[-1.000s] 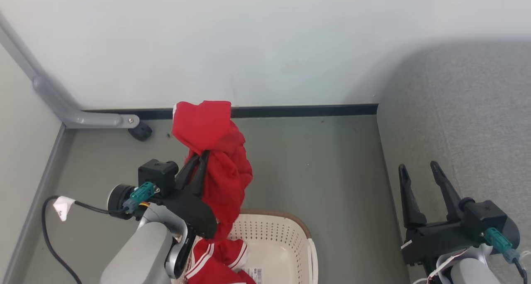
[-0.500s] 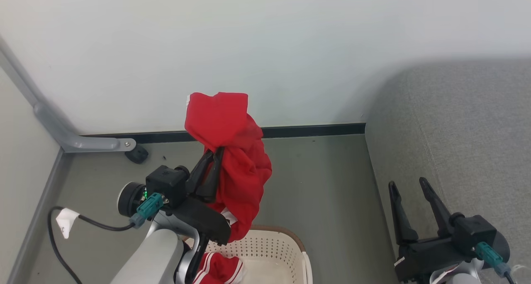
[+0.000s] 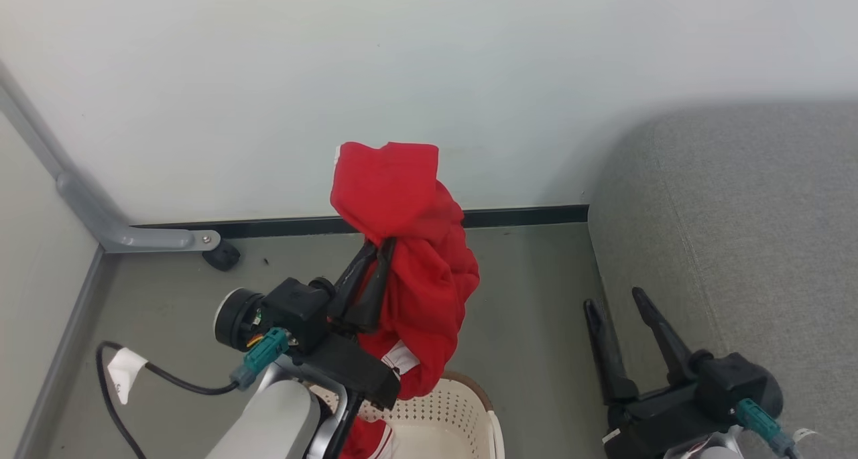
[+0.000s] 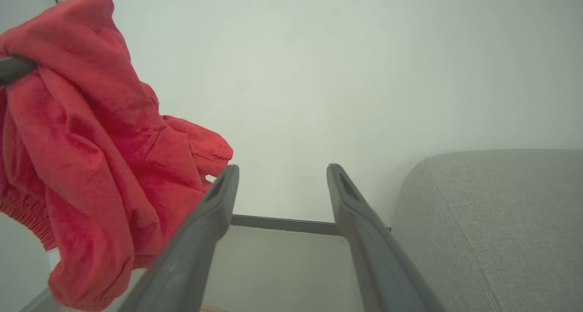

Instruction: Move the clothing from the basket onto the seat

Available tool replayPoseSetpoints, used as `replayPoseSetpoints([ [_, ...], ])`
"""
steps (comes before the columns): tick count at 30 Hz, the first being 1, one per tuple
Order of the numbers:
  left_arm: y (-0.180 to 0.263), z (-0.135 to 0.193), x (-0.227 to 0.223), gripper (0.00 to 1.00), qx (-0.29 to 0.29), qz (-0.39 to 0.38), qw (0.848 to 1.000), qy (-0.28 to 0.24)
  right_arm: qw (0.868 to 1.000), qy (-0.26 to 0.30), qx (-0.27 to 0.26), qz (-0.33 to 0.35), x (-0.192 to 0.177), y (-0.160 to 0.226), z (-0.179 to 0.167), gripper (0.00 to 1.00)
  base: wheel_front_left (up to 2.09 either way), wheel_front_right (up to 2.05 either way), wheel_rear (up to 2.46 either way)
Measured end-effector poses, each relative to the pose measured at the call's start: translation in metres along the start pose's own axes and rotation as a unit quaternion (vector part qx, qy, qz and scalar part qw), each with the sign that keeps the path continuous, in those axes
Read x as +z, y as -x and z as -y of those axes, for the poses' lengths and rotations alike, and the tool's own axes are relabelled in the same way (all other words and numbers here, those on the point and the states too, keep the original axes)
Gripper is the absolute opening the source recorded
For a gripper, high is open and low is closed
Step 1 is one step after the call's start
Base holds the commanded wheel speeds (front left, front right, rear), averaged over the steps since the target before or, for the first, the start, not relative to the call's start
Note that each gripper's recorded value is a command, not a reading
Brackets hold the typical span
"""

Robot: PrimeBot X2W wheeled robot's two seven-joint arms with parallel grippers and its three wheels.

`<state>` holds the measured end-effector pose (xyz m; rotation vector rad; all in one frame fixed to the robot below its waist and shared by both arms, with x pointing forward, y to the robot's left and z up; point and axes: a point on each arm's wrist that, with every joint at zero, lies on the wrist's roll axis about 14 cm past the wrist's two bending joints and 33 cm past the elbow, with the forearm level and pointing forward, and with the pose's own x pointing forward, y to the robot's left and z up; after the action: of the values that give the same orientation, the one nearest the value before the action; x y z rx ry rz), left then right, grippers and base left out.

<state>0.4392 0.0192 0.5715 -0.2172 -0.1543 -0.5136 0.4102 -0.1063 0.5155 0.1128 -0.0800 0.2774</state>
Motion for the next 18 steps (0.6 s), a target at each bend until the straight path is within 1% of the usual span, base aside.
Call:
replayPoseSetpoints([
  [7,0.0,0.02,0.005,0.0,-0.027,0.01,1.0,-0.001,0.998,-0.01,0.064,0.009,0.004,-0.002,-0.042,1.0,0.0,0.0,0.0],
  [13,0.002,0.03,0.007,0.0,-0.042,0.012,0.999,0.0,0.992,-0.017,0.123,0.007,0.003,-0.002,-0.08,1.0,0.0,0.0,0.0],
  [14,0.002,0.03,0.007,0.0,-0.042,0.012,0.999,0.0,0.992,-0.017,0.123,0.007,0.003,-0.002,-0.08,1.0,0.0,0.0,0.0],
  [18,0.003,0.04,0.008,0.0,-0.057,0.012,0.998,0.005,0.988,-0.018,0.154,0.002,0.002,-0.002,-0.1,1.0,0.0,0.0,0.0],
])
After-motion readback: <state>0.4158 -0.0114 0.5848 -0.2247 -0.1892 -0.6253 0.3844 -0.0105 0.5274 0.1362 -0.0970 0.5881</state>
